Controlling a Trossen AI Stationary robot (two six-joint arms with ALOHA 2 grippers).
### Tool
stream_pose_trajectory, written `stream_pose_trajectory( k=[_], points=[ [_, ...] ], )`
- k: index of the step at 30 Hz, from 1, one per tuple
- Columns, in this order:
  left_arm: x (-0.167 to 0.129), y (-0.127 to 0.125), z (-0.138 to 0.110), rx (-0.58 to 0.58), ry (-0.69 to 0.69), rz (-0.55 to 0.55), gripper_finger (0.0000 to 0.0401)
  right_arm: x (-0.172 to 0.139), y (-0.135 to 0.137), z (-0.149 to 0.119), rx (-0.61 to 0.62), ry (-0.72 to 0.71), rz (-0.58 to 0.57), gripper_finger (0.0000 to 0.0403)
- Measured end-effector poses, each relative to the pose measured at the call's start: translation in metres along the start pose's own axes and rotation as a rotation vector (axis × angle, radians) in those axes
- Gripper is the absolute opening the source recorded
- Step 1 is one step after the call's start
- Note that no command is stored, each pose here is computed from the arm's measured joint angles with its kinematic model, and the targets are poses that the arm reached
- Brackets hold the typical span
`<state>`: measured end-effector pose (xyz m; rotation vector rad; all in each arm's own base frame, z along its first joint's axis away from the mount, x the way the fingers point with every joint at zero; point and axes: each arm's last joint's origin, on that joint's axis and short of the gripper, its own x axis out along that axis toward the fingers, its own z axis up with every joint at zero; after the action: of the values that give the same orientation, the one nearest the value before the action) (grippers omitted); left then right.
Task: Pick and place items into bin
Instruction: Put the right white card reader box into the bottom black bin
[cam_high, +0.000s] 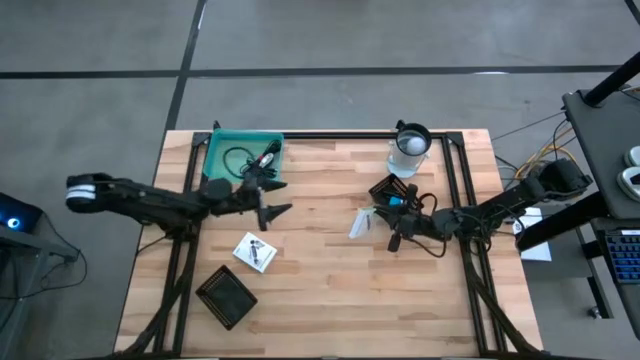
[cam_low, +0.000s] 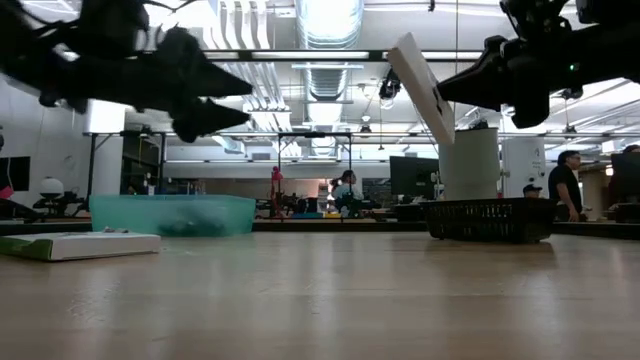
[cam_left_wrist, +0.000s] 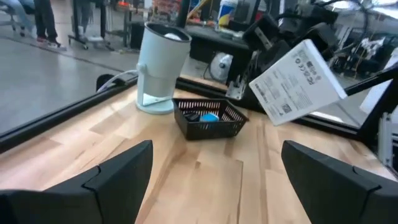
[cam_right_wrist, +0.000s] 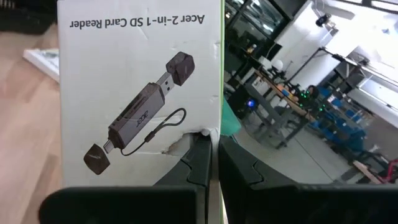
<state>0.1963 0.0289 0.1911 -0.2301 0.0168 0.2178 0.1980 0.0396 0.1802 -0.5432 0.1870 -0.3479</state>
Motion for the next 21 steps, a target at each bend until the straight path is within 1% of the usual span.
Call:
stream_pose_trajectory(
  k=[6, 9, 13, 18, 21],
  points=[
    [0.036, -0.01, 0.015, 0.011, 0.014, -0.012, 0.0338, 0.0, -0.001, -0.004, -0.023, 0.072, -0.076, 0.0011],
    [0.054, -0.017, 0.018, 0.063, 0.033, -0.052, 0.0338, 0.0, -0.002, -0.005, -0.027, 0.096, -0.116, 0.0011],
    [0.078, -0.029, 0.023, 0.136, 0.04, -0.098, 0.0338, -0.001, -0.002, -0.006, -0.036, 0.101, -0.113, 0.0011],
    [0.107, -0.038, 0.026, 0.139, 0.081, -0.108, 0.0338, -0.001, -0.001, -0.006, -0.046, 0.108, -0.109, 0.0011],
    [0.122, -0.043, 0.03, 0.101, 0.103, -0.106, 0.0338, -0.001, -0.001, -0.007, -0.053, 0.111, -0.108, 0.0011]
  ],
)
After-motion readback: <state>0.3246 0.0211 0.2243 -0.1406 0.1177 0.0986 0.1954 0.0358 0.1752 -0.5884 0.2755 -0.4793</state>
